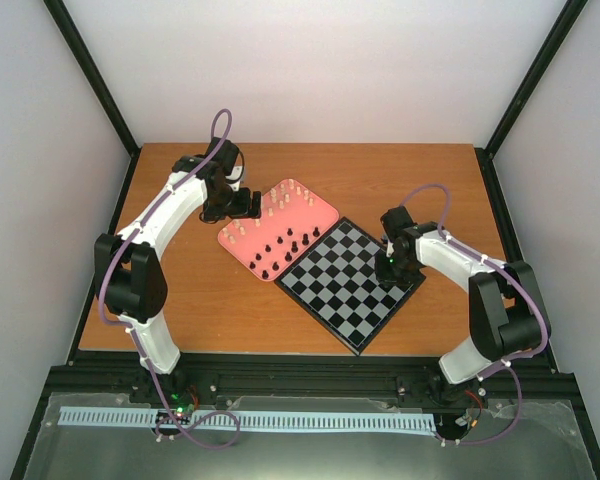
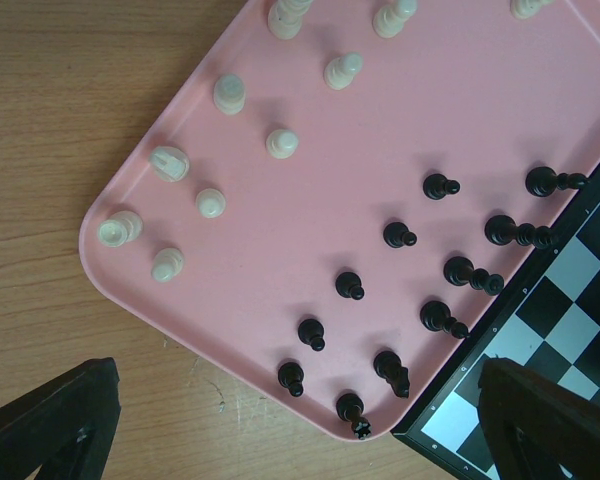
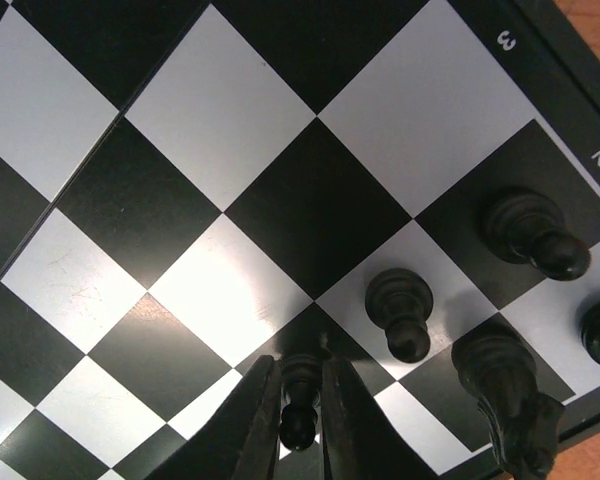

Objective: Set up the chess pieces on the board
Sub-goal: Place the chess piece on the chessboard.

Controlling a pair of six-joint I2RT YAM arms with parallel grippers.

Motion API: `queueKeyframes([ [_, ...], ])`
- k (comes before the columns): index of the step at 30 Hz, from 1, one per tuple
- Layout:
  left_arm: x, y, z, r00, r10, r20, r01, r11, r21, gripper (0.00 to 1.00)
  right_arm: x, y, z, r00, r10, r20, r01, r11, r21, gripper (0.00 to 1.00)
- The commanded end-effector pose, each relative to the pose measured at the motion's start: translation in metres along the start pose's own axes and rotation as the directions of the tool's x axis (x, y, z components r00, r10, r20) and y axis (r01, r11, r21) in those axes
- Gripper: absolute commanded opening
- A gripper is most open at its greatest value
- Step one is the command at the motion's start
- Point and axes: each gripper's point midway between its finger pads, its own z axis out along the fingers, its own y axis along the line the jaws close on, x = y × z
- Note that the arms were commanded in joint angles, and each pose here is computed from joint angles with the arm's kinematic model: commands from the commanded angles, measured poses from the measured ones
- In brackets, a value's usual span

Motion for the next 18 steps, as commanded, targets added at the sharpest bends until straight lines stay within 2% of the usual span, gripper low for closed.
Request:
queueKeyframes([
  [1,-0.005,-0.001,0.0,1.0,-0.015,0.01,0.015,1.0,0.01,1.0,0.0,-0.005,0.003,1.0,-0.003,0.0,0.003,1.0,0.015,0.15],
  [10,-0.004,-0.001,0.0,1.0,-0.015,0.01,0.015,1.0,0.01,1.0,0.001,0.0,-0.007,1.0,-0.014,0.005,0.014,1.0,-0.016,0.21],
  [14,-0.005,-0.001,-0.001,1.0,-0.016,0.014,0.016,1.0,0.013,1.0,0.001,0.007,-0.025,0.999,-0.026,0.025,0.027,0.998,-0.049,0.31],
  [16,-0.005,-0.001,-0.001,1.0,-0.016,0.016,0.016,1.0,0.013,1.0,-0.001,0.015,-0.038,0.998,-0.042,0.044,0.046,0.995,-0.087,0.41],
  [18,-0.005,-0.001,-0.002,1.0,-0.016,0.016,0.016,1.0,0.013,1.0,-0.003,0.023,-0.051,0.996,-0.06,0.059,0.067,0.991,-0.112,0.43],
])
